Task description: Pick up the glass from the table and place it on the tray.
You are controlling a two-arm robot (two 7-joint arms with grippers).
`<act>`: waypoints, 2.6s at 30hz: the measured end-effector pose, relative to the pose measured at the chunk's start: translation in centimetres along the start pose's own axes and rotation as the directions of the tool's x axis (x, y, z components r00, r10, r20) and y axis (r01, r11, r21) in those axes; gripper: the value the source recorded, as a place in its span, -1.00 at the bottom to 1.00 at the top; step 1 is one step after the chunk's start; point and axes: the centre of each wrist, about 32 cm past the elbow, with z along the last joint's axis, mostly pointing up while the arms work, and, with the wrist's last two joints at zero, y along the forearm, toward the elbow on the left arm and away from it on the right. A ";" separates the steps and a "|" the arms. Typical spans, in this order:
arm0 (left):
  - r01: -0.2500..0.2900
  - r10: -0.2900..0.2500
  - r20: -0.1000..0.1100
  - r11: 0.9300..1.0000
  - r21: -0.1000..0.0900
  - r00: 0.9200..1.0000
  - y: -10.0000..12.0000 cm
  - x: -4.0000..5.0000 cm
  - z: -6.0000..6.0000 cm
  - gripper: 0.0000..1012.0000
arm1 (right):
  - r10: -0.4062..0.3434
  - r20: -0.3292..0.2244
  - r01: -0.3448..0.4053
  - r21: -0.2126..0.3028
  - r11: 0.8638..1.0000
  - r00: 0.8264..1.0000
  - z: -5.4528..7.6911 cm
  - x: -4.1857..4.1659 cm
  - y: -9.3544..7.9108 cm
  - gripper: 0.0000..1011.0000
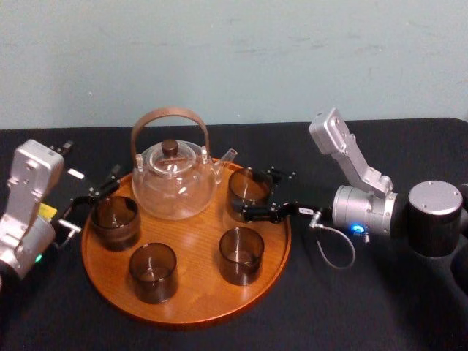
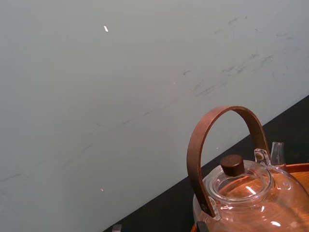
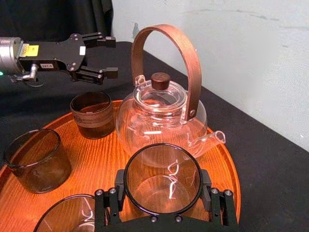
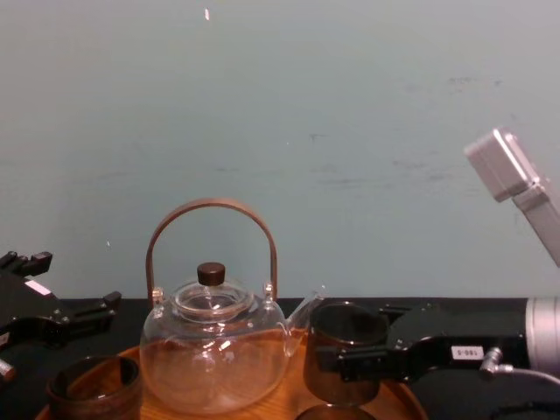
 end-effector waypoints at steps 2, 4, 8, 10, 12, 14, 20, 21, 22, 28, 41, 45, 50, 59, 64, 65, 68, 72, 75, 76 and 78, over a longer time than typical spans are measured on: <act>0.000 0.000 0.000 1.000 0.000 1.000 0.0 0.00 0.0 0.98 | -0.001 0.000 0.001 -0.001 1.000 1.000 -0.1 0.04 0.1 0.79; 0.000 0.000 0.000 1.000 0.000 1.000 0.0 0.00 0.0 0.98 | -0.002 0.000 0.002 -0.003 1.000 1.000 -0.2 0.07 0.2 0.79; 0.000 0.000 0.000 1.000 0.000 1.000 0.0 0.00 0.0 0.98 | -0.004 0.001 0.004 -0.002 1.000 1.000 -0.3 0.12 0.4 0.79; 0.000 0.000 0.000 1.000 0.000 1.000 0.0 0.00 0.0 0.98 | -0.005 0.002 0.005 -0.002 1.000 1.000 -0.3 0.16 0.5 0.79; 0.000 0.000 0.000 1.000 0.000 1.000 0.0 0.00 0.0 0.98 | -0.006 0.003 0.006 -0.002 1.000 1.000 -0.3 0.19 0.6 0.79; 0.000 0.000 0.000 1.000 0.000 1.000 0.0 0.00 0.0 0.98 | -0.007 0.004 0.007 -0.003 1.000 1.000 -0.3 0.23 0.7 0.79; 0.000 0.000 0.000 1.000 0.000 1.000 0.0 0.00 0.0 0.98 | -0.009 0.010 0.009 -0.010 1.000 1.000 -0.4 0.26 1.0 0.79; 0.000 0.000 0.000 1.000 0.000 1.000 0.0 0.00 0.0 0.98 | -0.009 0.011 0.009 -0.010 1.000 1.000 -0.5 0.27 1.0 0.79; 0.000 0.000 0.000 1.000 0.000 1.000 0.0 0.00 0.0 0.98 | -0.010 0.012 0.010 -0.012 1.000 1.000 -0.5 0.29 1.0 0.79; 0.000 0.000 0.000 1.000 0.000 1.000 0.0 0.00 0.0 0.98 | -0.011 0.013 0.011 -0.020 1.000 1.000 -0.7 0.28 1.2 0.79; 0.000 0.000 0.000 1.000 0.000 1.000 0.0 0.00 0.0 0.98 | -0.016 0.014 0.016 -0.034 0.999 1.000 -1.1 0.26 1.3 0.79; 0.000 0.000 0.000 1.000 0.000 1.000 0.0 0.00 0.0 0.98 | -0.019 0.014 0.019 -0.037 0.999 1.000 -1.2 0.26 1.3 0.79; 0.000 0.000 0.000 1.000 0.000 1.000 0.0 0.00 0.0 0.98 | -0.024 0.019 0.025 -0.042 0.999 1.000 -1.2 0.22 1.3 0.79; 0.000 0.000 0.000 1.000 0.000 1.000 0.0 0.00 0.0 0.98 | -0.024 0.018 0.025 -0.041 0.999 1.000 -1.2 0.24 1.3 0.79; 0.000 0.000 0.000 1.000 0.000 1.000 0.0 0.00 0.0 0.98 | -0.023 0.017 0.024 -0.041 0.999 1.000 -1.2 0.23 1.3 0.89; 0.000 0.000 0.000 1.000 0.000 1.000 0.0 0.00 0.0 0.98 | -0.023 0.017 0.024 -0.040 0.999 1.000 -1.2 0.24 1.3 0.93; 0.000 0.000 0.000 1.000 0.000 1.000 0.0 0.00 0.0 0.98 | -0.023 0.016 0.023 -0.040 0.999 1.000 -1.2 0.23 1.3 0.98; 0.000 0.000 0.000 1.000 0.000 1.000 0.0 0.00 0.0 0.98 | -0.022 0.016 0.023 -0.040 0.999 1.000 -1.2 0.24 1.3 0.98; 0.000 0.000 0.000 1.000 0.000 1.000 0.0 0.00 0.0 0.98 | -0.022 0.016 0.023 -0.041 0.999 1.000 -1.2 0.23 1.3 0.98; 0.000 0.000 0.000 1.000 0.000 1.000 0.0 0.00 0.0 0.98 | -0.022 0.015 0.022 -0.040 0.999 1.000 -1.2 0.23 1.3 0.98; 0.000 0.000 0.000 1.000 0.000 1.000 0.0 0.00 0.0 0.98 | -0.022 0.015 0.022 -0.040 0.999 1.000 -1.2 0.23 1.3 0.98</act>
